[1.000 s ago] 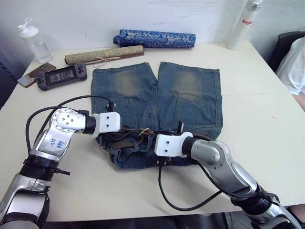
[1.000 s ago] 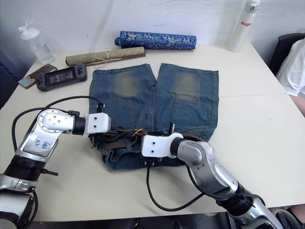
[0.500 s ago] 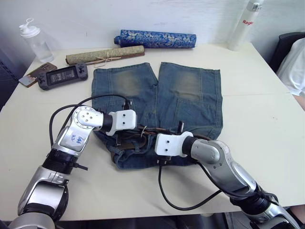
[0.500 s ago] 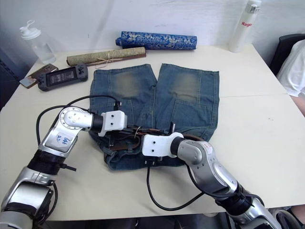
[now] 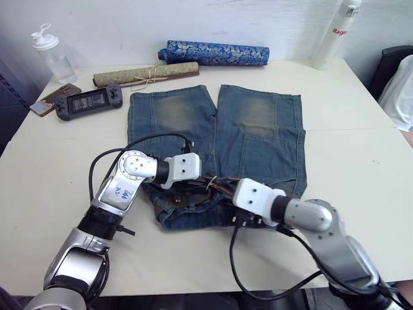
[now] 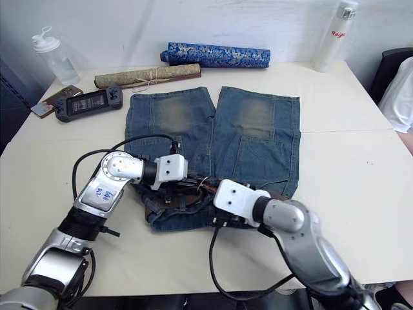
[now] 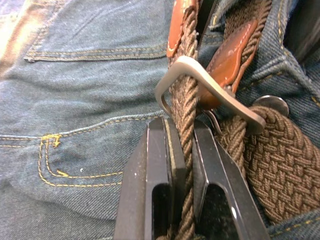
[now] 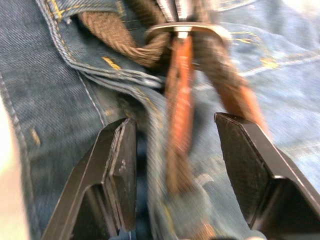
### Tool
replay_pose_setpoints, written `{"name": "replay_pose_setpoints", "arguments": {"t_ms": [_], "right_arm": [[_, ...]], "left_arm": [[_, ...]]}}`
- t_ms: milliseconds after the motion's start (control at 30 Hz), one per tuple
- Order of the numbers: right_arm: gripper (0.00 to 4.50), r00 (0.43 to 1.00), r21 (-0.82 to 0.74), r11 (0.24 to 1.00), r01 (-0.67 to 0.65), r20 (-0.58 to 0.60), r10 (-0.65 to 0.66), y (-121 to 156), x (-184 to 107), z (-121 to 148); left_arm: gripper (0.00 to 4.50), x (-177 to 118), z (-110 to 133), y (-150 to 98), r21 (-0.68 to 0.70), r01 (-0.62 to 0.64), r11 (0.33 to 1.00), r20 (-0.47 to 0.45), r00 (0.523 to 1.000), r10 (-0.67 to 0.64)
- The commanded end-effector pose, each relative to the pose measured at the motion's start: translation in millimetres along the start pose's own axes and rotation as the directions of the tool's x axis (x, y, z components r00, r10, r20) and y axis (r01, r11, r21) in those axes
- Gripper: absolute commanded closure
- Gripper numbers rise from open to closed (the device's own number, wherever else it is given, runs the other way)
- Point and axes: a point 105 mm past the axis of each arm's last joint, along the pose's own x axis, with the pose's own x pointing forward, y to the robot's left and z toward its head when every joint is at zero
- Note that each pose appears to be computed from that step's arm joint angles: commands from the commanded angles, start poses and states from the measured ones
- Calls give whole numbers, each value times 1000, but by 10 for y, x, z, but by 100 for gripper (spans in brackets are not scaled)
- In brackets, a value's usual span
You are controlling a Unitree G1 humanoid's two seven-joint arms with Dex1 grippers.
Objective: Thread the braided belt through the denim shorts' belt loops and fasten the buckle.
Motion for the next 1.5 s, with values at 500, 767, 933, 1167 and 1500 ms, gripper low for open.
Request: {"name": "replay_pose_setpoints", "arguments": {"t_ms": [500, 767, 933, 1167, 1500], "right_arm": [[174, 999, -26, 999, 18, 52, -17, -219, -144, 232], [174, 999, -88, 995, 42, 10, -41, -219, -5, 118], [246, 999, -104, 993, 49, 7, -48, -239, 33, 90], [441, 999, -111, 993, 40, 13, -39, -196, 72, 114], [450, 999, -87, 995, 41, -3, -41, -120, 49, 62]], "left_arm": [[450, 139, 113, -78, 43, 38, 998, 39, 998, -40], [450, 126, 114, -92, 58, 37, 998, 34, 999, -39], [450, 129, 113, -103, 73, 39, 997, 28, 999, -41], [450, 141, 134, -97, 83, 30, 996, 39, 999, -33], [270, -28, 304, 54, -8, -73, 997, 128, 989, 73]]}}
